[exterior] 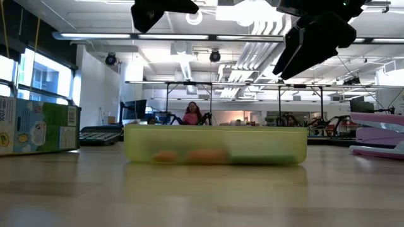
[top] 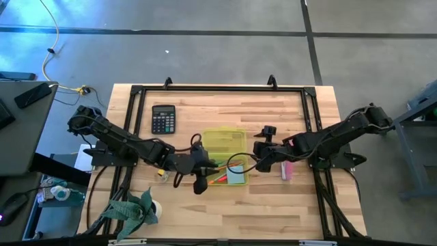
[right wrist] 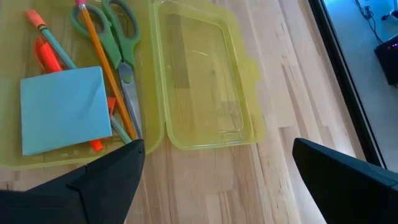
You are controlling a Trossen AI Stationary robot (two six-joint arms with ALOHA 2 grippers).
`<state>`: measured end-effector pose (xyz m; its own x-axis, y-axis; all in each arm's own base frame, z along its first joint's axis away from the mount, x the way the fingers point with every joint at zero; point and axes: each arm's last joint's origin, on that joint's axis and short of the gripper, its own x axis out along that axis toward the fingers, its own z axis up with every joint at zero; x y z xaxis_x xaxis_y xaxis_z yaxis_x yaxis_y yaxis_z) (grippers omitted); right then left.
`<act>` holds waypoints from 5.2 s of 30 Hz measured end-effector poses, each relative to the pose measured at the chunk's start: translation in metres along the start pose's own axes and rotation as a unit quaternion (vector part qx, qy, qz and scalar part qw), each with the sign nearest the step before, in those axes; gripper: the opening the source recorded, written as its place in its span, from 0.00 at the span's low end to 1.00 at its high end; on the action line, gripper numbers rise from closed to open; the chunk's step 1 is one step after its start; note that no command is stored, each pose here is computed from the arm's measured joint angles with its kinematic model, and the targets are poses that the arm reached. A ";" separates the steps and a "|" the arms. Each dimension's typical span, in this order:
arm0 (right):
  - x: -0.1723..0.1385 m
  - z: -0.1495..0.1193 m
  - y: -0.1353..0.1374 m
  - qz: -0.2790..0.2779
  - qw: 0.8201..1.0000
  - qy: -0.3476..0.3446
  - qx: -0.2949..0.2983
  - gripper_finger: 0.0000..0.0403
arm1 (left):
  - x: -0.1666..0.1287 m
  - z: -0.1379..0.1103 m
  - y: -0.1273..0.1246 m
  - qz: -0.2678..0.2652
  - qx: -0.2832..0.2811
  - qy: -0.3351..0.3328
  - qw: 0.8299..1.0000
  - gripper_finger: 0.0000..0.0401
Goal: Pack school essentials
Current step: Put the yellow crayon box into the yellow supply box
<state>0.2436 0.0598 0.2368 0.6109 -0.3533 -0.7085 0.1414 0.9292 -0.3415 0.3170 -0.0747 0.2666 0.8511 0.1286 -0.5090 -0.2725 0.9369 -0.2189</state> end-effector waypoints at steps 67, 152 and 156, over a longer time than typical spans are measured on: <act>0.000 -0.003 0.000 0.011 1.000 0.014 0.003 0.99 | -0.028 0.012 0.071 0.141 -0.192 0.260 0.936 0.56; 0.000 -0.003 0.000 0.014 1.000 0.018 0.019 0.99 | -0.037 -0.109 0.058 0.270 -0.250 0.357 0.859 0.19; 0.000 -0.003 0.000 0.014 1.000 0.018 0.020 0.99 | -0.036 -0.095 0.052 0.257 -0.226 0.331 0.880 0.20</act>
<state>0.2409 0.0600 0.2345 0.5862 -0.3311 -0.7395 0.1574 0.9419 -0.2969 0.2293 -0.0612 0.1944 0.1578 0.1399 -0.9775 -0.8221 0.5670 -0.0515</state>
